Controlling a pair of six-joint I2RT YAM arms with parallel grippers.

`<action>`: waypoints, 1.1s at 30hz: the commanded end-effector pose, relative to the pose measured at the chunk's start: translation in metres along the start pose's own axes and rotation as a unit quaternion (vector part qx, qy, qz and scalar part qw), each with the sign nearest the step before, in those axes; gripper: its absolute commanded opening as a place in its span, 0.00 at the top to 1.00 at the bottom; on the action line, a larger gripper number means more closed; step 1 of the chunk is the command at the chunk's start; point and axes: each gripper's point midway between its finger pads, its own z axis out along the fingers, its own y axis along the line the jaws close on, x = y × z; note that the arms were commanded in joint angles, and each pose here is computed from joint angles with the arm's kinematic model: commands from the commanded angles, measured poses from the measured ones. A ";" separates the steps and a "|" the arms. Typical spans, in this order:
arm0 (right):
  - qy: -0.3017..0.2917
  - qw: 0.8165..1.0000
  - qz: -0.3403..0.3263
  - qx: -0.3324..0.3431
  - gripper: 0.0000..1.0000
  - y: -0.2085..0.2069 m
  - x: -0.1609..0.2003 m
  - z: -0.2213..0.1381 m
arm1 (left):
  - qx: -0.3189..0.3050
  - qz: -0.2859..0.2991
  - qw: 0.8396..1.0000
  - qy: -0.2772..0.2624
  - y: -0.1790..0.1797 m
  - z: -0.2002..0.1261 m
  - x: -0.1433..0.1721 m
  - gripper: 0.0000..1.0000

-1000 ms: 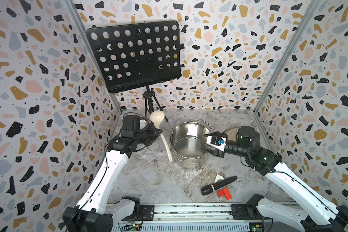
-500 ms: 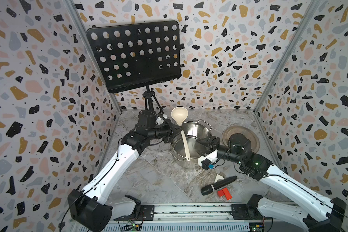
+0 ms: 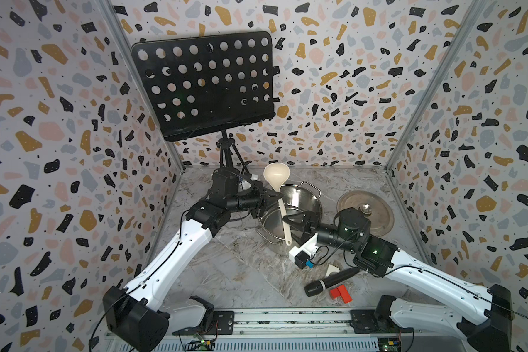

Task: Stir the soup with a spoon
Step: Pick up the spoon from the center of the board.

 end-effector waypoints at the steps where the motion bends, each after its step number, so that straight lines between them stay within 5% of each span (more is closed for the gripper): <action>1: -0.015 0.999 -0.017 0.041 0.59 -0.026 -0.011 -0.003 | 0.033 0.024 0.999 -0.004 -0.016 -0.006 0.004 1.00; 8: -0.026 0.998 -0.024 0.044 0.61 -0.025 -0.018 -0.001 | 0.031 0.020 0.999 -0.003 -0.011 -0.005 0.005 1.00; 11: -0.028 0.998 -0.025 0.052 0.92 -0.028 -0.022 0.001 | 0.032 0.022 0.999 -0.001 -0.012 -0.005 0.006 1.00; 15: -0.018 0.997 -0.004 0.071 1.00 -0.037 -0.020 0.000 | 0.031 0.027 0.999 -0.004 -0.009 -0.007 0.007 0.97; 22: 0.036 0.980 0.135 0.141 1.00 -0.073 0.001 -0.011 | -0.017 0.140 0.989 -0.051 -0.007 -0.038 0.012 0.37; 25: 0.041 0.958 0.239 0.152 1.00 -0.084 0.005 -0.022 | -0.082 0.195 0.974 -0.083 0.008 -0.066 0.017 0.02; 29: 0.049 0.909 0.392 0.137 1.00 -0.090 0.008 -0.032 | -0.176 0.270 0.934 -0.152 0.029 -0.114 0.014 0.01; 33: 0.101 0.837 0.525 0.117 1.00 -0.075 0.036 -0.036 | -0.258 0.303 0.890 -0.224 0.049 -0.164 0.010 0.00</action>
